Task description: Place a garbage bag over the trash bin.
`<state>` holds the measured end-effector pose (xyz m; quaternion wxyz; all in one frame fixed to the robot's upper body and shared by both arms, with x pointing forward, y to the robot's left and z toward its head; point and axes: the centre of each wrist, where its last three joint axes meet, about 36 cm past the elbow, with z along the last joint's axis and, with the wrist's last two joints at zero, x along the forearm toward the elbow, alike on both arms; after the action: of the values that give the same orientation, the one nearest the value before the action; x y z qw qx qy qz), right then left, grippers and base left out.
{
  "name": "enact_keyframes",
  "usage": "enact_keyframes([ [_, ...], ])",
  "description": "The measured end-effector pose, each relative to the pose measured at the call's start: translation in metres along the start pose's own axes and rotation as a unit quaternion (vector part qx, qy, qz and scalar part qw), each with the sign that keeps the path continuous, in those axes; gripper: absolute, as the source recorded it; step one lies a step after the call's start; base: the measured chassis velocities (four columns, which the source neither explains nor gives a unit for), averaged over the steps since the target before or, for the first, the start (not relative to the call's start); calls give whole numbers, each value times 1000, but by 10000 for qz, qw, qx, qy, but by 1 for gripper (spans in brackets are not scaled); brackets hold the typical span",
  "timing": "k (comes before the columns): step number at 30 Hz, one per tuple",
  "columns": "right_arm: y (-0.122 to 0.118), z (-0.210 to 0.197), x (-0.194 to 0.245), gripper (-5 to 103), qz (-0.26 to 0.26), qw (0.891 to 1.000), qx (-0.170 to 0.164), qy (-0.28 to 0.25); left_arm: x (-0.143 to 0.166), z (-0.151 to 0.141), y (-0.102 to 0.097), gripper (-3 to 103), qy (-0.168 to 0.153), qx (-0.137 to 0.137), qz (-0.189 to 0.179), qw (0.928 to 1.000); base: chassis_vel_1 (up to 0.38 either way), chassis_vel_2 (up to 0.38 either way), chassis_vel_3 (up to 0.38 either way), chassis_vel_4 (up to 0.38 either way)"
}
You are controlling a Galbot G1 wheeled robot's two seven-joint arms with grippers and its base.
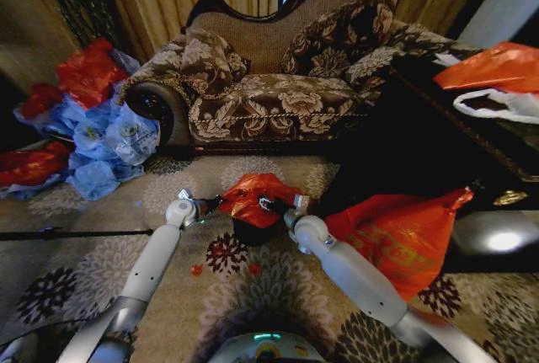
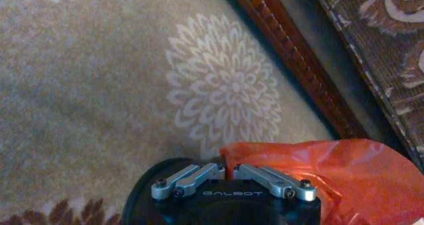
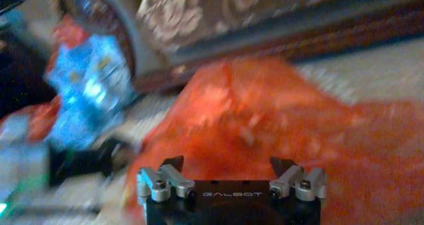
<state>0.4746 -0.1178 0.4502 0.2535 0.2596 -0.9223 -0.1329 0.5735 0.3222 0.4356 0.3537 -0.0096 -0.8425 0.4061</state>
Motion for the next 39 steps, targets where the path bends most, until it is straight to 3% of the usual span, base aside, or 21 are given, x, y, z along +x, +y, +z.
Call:
enact_keyframes([
  [1, 0, 8, 4, 85, -91, 9999, 4, 118, -1, -1, 1, 0, 2, 13, -3, 10000, 0, 0, 0, 0],
  [2, 1, 14, 5, 96, -120, 9998, -5, 182, -2, 0, 1, 0, 7, 25, -6, 10000, 0, 0, 0, 0],
  [5, 5, 30, 5, 101, -236, 9991, -80, 339, -3, 1, 2, 0, 19, 34, -14, 10000, 0, 0, 0, 0],
  [9, 6, 41, 3, 97, -291, 9987, -106, 415, -3, 2, 2, 0, 26, 33, -11, 10000, 0, 0, 0, 0],
  [11, 5, 51, 0, 82, -318, 9983, -123, 477, -3, 3, 1, 0, 35, 41, 1, 10000, 0, 0, 0, 0],
  [12, 5, 51, 0, 82, -318, 9983, -123, 477, -3, 3, 1, 0, 35, 41, 1, 10000, 0, 0, 0, 0],
  [15, 6, 56, 0, 65, -352, 9979, -131, 522, -4, 4, 0, 0, 43, 54, 7, 10000, 0, 0, 0, 0],
  [20, 8, 66, -1, 60, -363, 9971, -102, 654, -4, 5, 1, 0, 62, 82, -3, 9999, 0, 0, 0, 0],
  [21, 8, 68, -1, 48, -362, 9970, -94, 683, -4, 5, 1, 0, 67, 90, -4, 9999, 0, 0, 0, 0],
  [23, 9, 76, 0, 38, -356, 9962, -39, 788, -3, 5, 3, 0, 76, 109, -23, 9999, 0, 0, 0, 0],
  [24, 9, 76, 0, 38, -356, 9962, -39, 788, -3, 5, 3, 0, 76, 109, -23, 9999, 0, 0, 0, 0],
  [27, 6, 87, 0, 21, -304, 9951, -25, 941, -5, 6, 5, 0, 104, 137, -60, 9998, 0, 0, 0, 0],
  [29, 5, 89, -1, 21, -276, 9949, -27, 970, -6, 7, 6, 0, 112, 145, -67, 9998, 0, 0, 0, 0],
  [32, -3, 108, -5, 5, -73, 9936, -24, 1125, -11, 11, 13, 0, 167, 211, -147, 9995, 0, 0, 0, 0],
  [39, -16, 128, -2, 0, 168, 9913, -54, 1301, -13, 16, 20, 0, 209, 302, -206, 9991, 0, 0, 0, 0],
])
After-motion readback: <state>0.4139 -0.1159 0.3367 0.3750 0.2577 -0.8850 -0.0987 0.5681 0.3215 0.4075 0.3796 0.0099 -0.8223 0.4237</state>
